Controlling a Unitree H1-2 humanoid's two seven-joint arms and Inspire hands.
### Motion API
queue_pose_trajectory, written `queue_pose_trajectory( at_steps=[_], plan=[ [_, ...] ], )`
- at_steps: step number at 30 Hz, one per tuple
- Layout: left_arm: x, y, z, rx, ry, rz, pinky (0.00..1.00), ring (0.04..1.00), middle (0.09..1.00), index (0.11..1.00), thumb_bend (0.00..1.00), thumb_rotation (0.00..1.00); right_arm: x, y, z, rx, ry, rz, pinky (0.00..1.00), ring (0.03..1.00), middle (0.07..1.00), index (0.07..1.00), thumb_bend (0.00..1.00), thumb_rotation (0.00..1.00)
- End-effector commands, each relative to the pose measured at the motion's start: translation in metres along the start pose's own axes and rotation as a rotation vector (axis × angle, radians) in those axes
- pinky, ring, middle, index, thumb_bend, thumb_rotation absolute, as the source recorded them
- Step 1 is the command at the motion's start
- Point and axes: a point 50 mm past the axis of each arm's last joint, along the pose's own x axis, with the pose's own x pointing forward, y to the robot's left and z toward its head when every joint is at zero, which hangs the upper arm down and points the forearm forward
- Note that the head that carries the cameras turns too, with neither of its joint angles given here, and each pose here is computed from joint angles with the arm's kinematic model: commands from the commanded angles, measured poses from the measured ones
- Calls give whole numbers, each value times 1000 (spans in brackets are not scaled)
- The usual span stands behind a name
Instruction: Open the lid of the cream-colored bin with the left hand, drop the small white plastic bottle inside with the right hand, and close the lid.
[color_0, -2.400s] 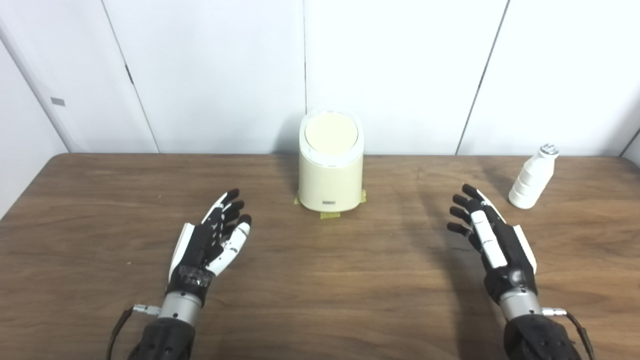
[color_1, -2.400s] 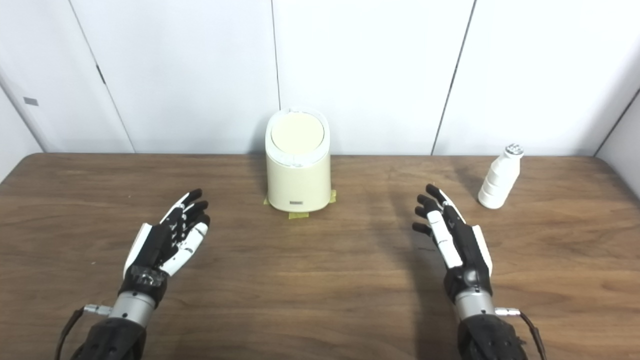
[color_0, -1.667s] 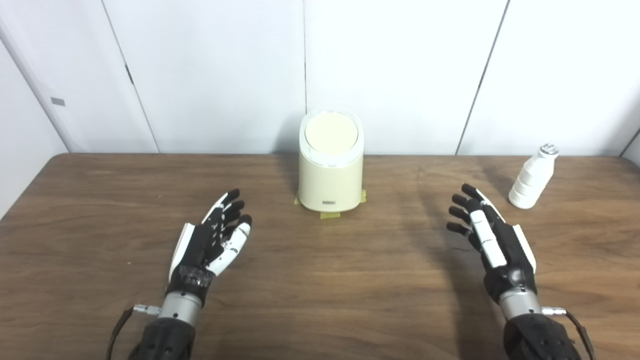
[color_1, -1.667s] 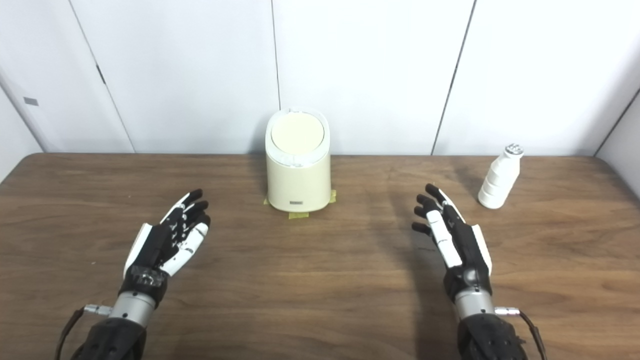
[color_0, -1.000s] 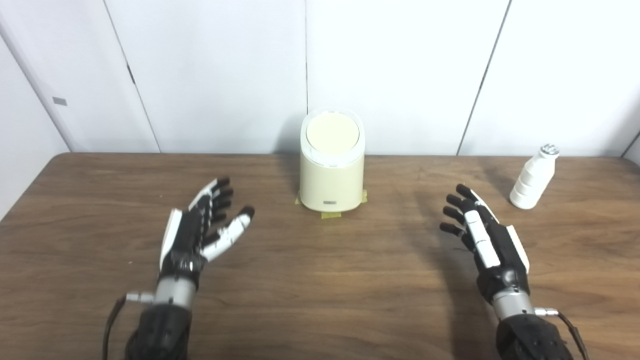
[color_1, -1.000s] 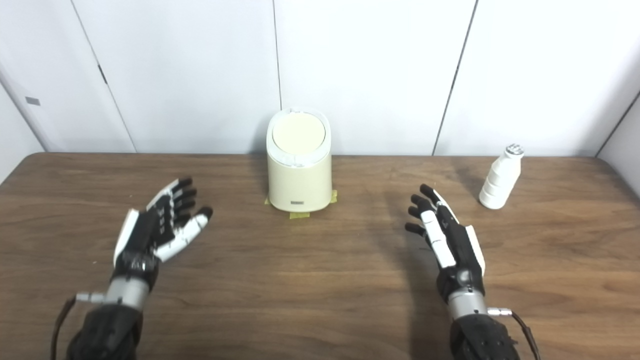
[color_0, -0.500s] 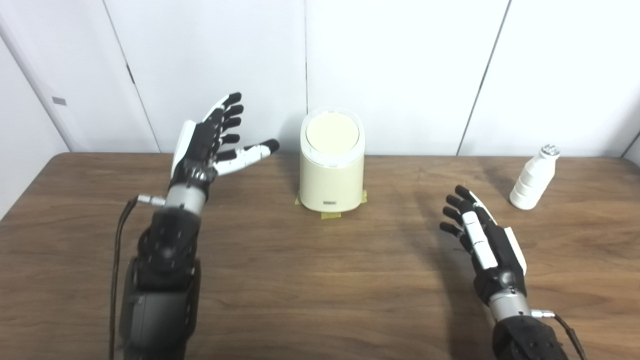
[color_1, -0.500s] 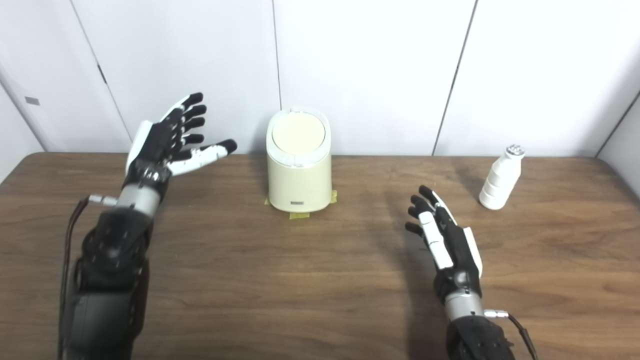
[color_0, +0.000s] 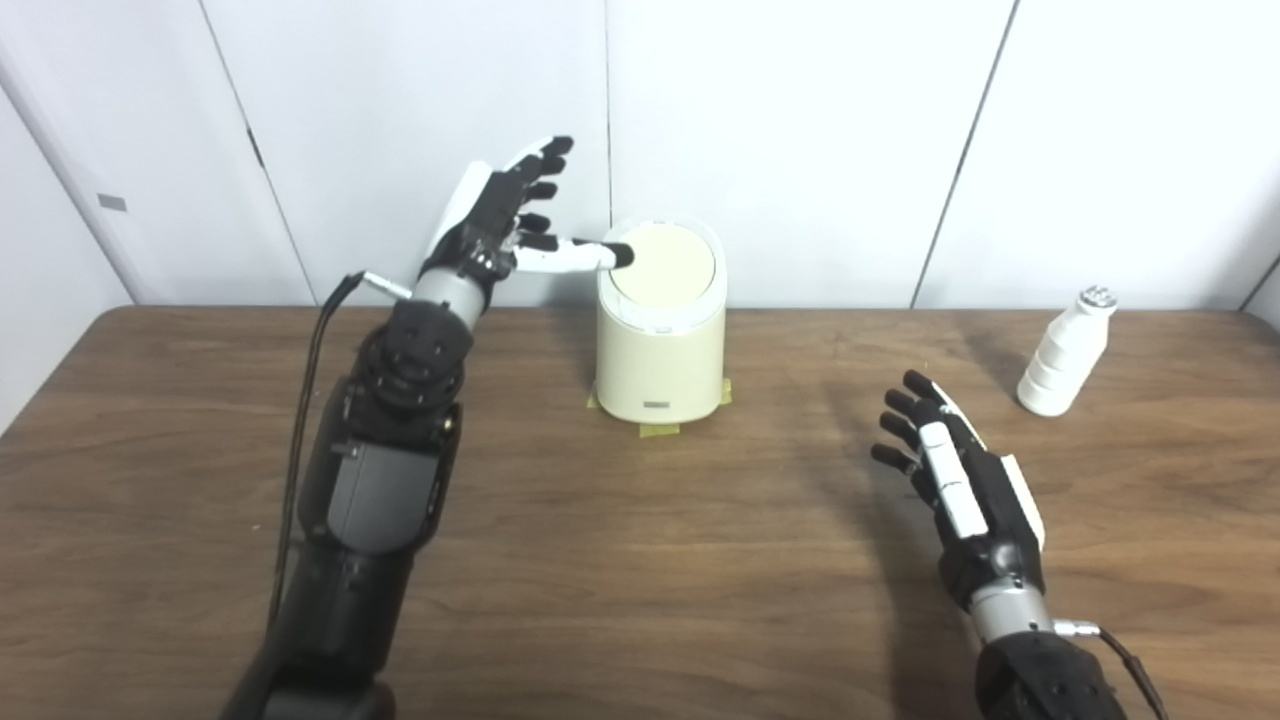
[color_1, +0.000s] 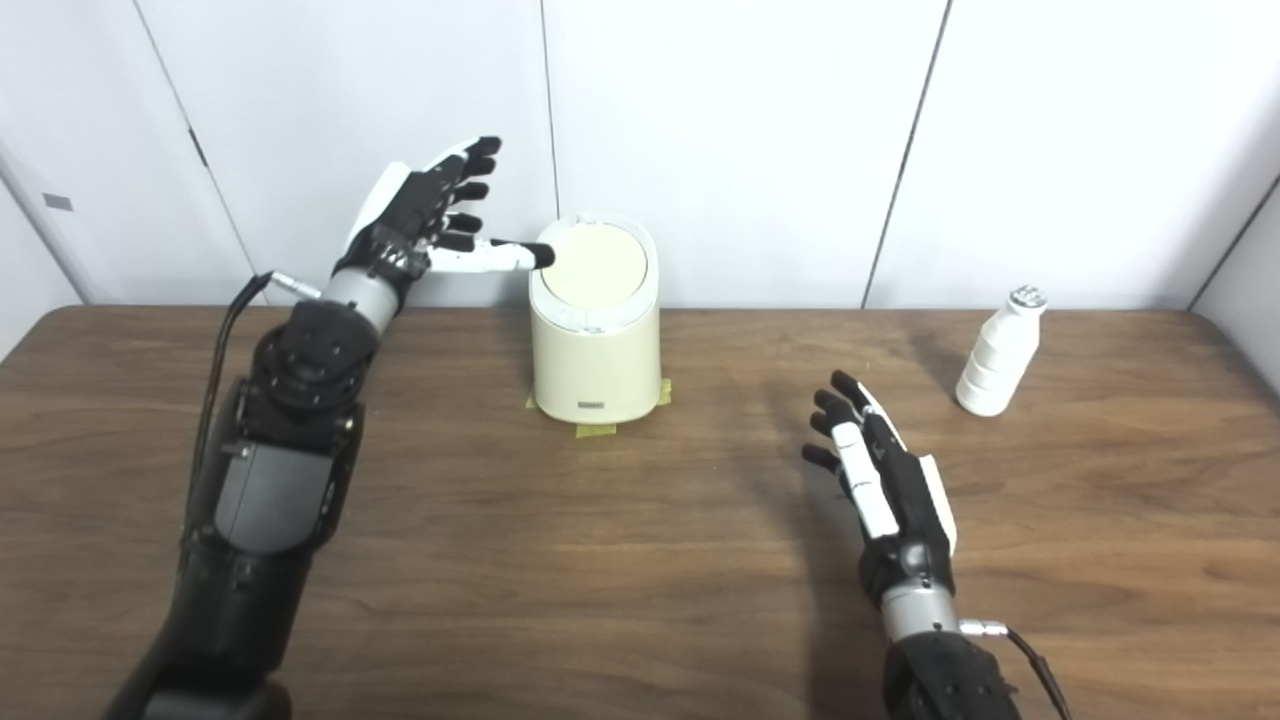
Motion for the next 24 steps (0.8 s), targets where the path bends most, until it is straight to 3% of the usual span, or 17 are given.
queue_pose_trajectory(
  at_steps=[1,12,15,18,24],
  plan=[
    [16,16,39,59,-83,16,787,916,948,974,890,155,7,5,20,9,-88,7,753,841,839,888,417,773],
    [53,-1,66,273,-78,-47,898,937,946,996,938,189,8,10,23,15,-95,6,739,828,814,881,407,754],
    [57,-8,70,297,-79,-59,782,930,950,1000,940,177,8,11,24,17,-95,4,747,831,812,881,410,758],
    [59,-14,69,334,-96,-74,736,919,953,1000,931,169,8,10,24,16,-95,-7,756,834,807,878,413,758],
    [63,-20,64,459,-135,-85,809,937,958,1000,926,152,8,11,25,-4,-100,-2,764,834,801,874,411,782]
  ],
)
